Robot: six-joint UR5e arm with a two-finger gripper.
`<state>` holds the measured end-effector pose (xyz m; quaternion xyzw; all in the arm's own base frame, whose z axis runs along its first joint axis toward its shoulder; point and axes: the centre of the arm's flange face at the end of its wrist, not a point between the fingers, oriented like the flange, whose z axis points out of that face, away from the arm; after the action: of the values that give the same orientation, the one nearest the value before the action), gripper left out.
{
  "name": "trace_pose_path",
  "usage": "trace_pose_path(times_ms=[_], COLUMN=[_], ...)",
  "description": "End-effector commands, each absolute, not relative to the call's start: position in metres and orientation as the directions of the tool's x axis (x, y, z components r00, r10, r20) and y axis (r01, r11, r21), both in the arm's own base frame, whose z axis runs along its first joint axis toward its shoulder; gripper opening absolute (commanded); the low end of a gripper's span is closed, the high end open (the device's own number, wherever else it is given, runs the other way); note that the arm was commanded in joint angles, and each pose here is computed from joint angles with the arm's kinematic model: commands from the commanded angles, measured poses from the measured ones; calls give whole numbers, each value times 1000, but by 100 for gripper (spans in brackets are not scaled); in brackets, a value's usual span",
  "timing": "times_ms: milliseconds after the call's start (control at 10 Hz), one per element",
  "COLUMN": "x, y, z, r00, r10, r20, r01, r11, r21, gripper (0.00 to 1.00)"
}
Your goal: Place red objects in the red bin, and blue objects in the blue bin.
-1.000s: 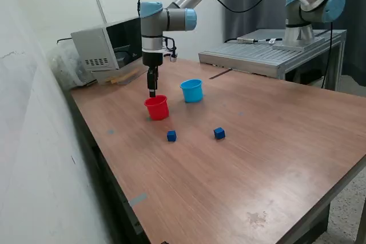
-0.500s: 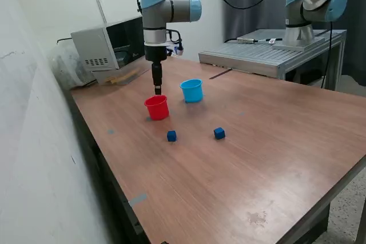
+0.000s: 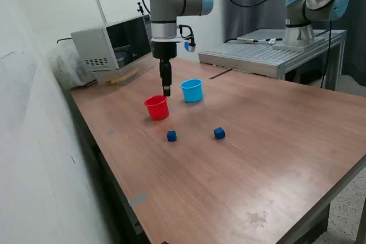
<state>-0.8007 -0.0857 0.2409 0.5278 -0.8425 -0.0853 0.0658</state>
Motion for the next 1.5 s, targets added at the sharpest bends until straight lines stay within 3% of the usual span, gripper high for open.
trace_pose_path(times_ms=[0, 400, 800, 1400], x=[-819, -837, -841, -846], y=[-111, -132, -131, -128], z=[221, 143, 102, 102], r00=[-506, -515, -517, -520], r10=[-861, -857, -856, -854], r20=[42, 20, 2, 4], r01=[-838, -845, -849, -846], r11=[503, 512, 513, 516], r21=[212, 156, 126, 139], gripper=[100, 100, 100, 100])
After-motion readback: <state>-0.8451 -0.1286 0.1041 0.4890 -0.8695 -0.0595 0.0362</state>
